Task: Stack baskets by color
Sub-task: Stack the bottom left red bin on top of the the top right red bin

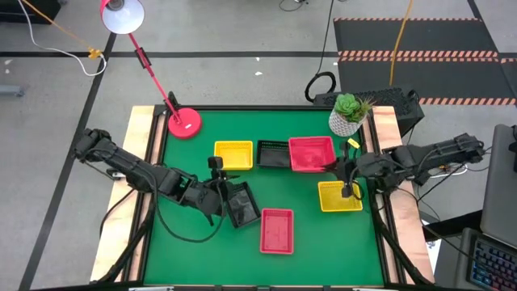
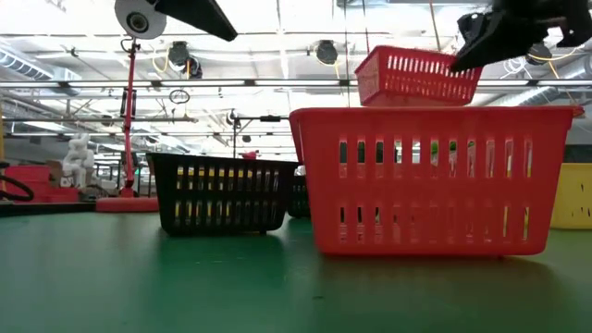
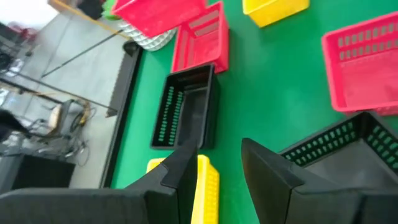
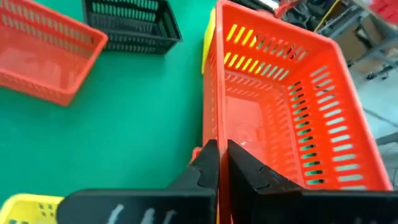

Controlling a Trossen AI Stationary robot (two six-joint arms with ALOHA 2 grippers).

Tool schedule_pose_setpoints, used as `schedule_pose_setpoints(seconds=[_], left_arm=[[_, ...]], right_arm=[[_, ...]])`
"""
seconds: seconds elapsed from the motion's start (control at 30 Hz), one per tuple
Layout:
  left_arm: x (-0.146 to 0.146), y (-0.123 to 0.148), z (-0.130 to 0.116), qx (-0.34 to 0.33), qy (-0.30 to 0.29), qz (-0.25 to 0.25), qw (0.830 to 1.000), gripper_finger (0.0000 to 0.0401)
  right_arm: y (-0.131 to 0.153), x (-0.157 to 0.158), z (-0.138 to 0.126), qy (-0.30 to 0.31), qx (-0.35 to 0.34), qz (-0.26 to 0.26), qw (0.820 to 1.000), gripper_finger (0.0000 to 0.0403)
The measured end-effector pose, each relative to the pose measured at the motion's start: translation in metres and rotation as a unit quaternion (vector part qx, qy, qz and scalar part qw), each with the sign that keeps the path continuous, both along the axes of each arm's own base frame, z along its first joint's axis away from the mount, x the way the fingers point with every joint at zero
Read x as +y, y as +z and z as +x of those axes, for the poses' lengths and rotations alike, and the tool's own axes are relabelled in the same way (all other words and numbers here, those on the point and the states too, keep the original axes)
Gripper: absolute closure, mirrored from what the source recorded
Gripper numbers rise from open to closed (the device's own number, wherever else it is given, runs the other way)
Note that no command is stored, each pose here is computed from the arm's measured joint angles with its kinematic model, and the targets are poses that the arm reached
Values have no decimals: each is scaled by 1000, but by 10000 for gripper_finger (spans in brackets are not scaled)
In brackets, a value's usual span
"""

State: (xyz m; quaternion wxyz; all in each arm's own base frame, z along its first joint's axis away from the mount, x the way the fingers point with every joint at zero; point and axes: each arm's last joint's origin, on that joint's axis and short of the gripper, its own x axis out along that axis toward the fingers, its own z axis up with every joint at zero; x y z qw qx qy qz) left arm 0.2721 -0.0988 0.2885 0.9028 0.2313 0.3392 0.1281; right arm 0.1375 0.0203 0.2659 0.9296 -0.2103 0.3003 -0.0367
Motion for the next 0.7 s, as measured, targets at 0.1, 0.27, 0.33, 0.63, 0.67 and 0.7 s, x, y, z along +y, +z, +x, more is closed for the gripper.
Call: schedule_pose_setpoints(seconds=[0.1, 0.27, 0.33, 0.63, 0.67, 0.7], left_arm=[[4, 0, 3, 2, -10, -12, 1000, 274], [11, 0, 6, 9, -12, -20, 1000, 274], [13, 0, 7, 10, -11, -19, 1000, 274], [27, 0, 11, 15, 3, -14, 1000, 274], [28, 0, 11, 18, -1, -17, 1000, 274], [30, -1, 12, 21, -5, -21, 1000, 274]], right_arm=[[-6, -5, 0, -1, 22, -13, 1000, 399], [-23, -14, -1, -16, 52, -34, 998, 399], [-29, -17, -1, -18, 63, -32, 997, 399], [-39, -32, -2, -26, 83, -18, 996, 399], [-38, -33, 0, -25, 74, -15, 997, 399], [-37, -34, 3, -24, 65, -12, 998, 399]])
